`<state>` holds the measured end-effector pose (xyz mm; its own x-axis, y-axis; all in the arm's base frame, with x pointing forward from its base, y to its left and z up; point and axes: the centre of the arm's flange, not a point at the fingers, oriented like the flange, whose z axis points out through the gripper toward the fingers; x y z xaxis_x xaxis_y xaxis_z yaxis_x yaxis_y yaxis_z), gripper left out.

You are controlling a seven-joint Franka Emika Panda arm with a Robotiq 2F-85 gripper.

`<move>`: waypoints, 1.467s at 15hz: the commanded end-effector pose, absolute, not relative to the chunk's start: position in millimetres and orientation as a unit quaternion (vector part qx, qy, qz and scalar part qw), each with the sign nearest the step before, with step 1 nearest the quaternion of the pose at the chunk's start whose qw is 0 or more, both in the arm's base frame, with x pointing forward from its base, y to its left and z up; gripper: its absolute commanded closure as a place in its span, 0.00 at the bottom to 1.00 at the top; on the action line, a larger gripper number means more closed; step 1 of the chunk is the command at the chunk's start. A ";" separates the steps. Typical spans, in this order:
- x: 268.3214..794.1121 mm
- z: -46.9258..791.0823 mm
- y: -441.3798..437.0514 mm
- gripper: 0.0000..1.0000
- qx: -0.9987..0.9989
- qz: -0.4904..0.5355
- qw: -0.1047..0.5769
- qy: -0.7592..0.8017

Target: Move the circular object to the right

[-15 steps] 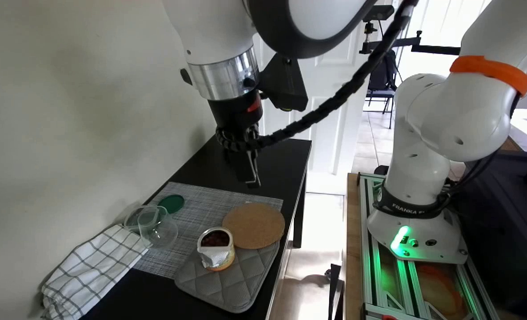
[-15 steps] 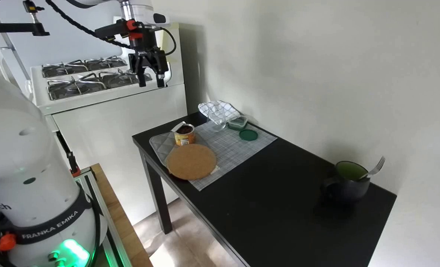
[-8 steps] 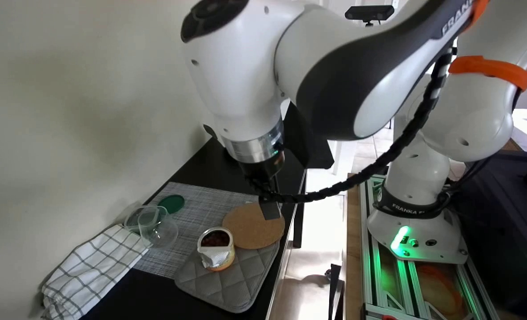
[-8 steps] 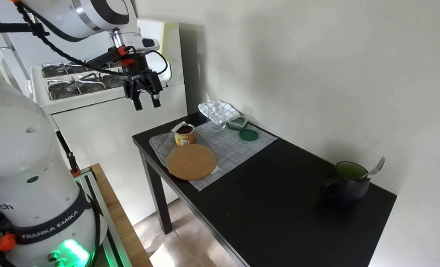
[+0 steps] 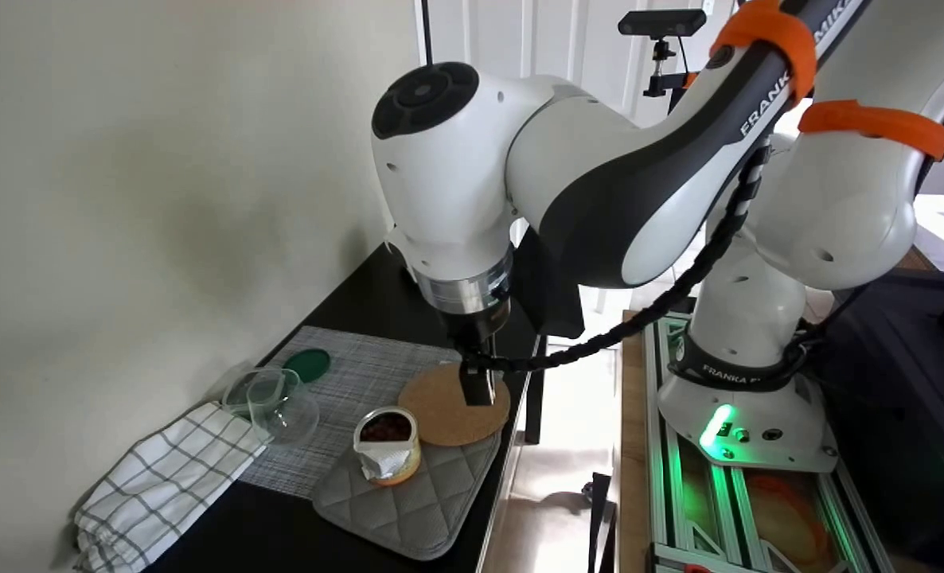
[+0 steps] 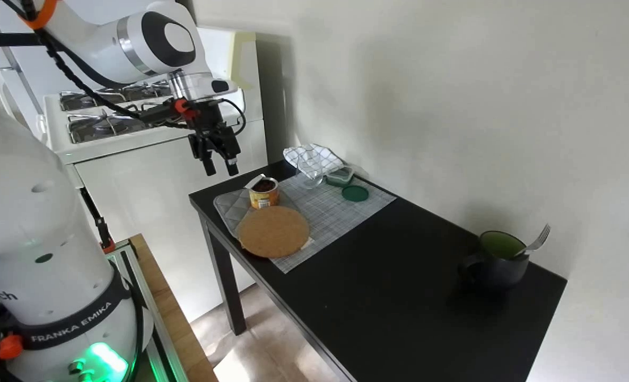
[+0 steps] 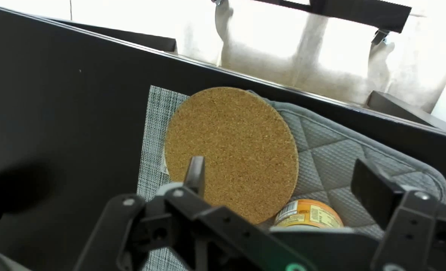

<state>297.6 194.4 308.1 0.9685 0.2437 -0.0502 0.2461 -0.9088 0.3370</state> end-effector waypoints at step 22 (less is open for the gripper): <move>327.1 150.8 198.0 0.00 0.968 0.037 0.209 0.133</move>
<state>316.4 179.3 181.0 0.9702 0.2423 0.0013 0.2141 -0.8600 0.4632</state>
